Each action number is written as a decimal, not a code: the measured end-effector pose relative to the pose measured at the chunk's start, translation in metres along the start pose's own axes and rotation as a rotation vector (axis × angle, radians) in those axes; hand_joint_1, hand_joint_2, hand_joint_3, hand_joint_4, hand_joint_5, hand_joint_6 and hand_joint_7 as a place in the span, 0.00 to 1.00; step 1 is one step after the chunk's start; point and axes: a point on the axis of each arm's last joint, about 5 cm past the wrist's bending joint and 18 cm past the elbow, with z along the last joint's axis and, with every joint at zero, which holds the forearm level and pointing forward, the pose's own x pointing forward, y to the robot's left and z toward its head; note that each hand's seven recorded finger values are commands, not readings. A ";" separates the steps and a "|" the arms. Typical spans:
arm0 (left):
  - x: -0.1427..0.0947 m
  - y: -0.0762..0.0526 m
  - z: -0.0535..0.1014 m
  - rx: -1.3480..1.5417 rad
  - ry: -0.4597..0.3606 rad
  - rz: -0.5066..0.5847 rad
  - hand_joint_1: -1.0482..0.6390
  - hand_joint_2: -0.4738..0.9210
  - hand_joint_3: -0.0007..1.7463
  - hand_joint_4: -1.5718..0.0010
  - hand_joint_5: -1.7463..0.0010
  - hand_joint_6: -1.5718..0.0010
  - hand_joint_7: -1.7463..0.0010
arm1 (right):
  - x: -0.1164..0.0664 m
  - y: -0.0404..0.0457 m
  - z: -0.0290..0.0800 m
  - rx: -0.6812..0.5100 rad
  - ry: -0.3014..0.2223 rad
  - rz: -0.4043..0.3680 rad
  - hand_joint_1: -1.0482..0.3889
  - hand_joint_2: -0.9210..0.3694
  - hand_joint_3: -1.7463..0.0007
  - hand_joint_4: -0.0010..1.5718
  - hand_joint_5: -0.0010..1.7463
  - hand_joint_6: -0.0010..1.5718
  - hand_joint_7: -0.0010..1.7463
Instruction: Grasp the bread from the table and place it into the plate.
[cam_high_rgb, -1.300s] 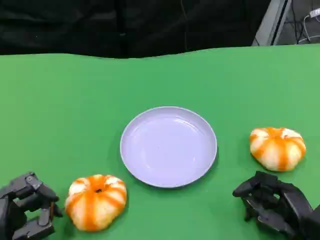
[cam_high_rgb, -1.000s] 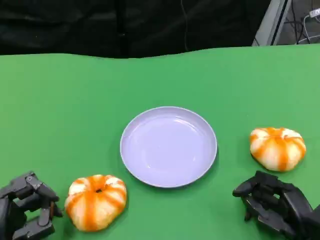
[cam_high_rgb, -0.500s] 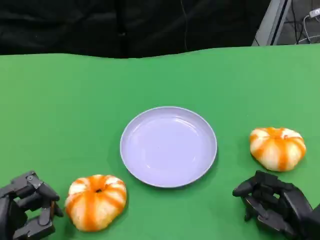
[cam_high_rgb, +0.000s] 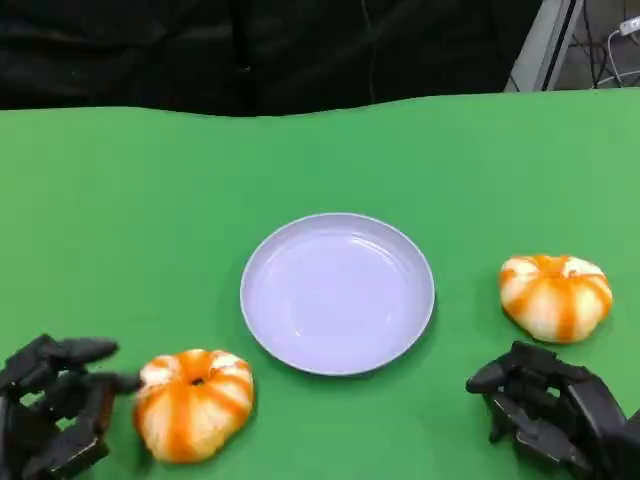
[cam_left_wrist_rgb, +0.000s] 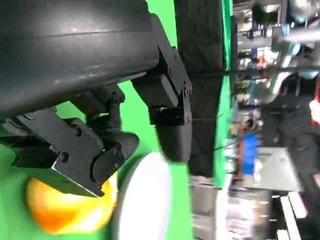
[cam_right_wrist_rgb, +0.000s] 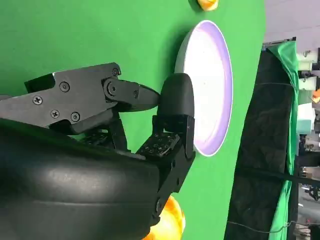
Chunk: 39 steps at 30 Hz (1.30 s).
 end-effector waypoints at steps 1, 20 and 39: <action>0.000 0.000 0.000 -0.004 0.000 -0.004 0.44 0.99 0.10 0.50 0.99 0.54 1.00 | 0.000 0.0000 0.000 0.001 0.000 0.000 0.54 0.00 0.75 0.42 1.00 0.48 0.61; -0.001 0.006 0.009 0.206 0.003 -0.124 0.11 1.00 0.16 0.76 1.00 0.75 1.00 | 0.000 -0.0002 0.000 0.004 0.000 0.001 0.53 0.00 0.75 0.42 1.00 0.48 0.61; -0.002 -0.016 0.037 0.880 0.050 -0.326 0.04 1.00 0.22 0.83 1.00 0.77 0.99 | 0.001 0.0011 0.000 -0.004 0.001 -0.004 0.52 0.00 0.75 0.42 1.00 0.48 0.60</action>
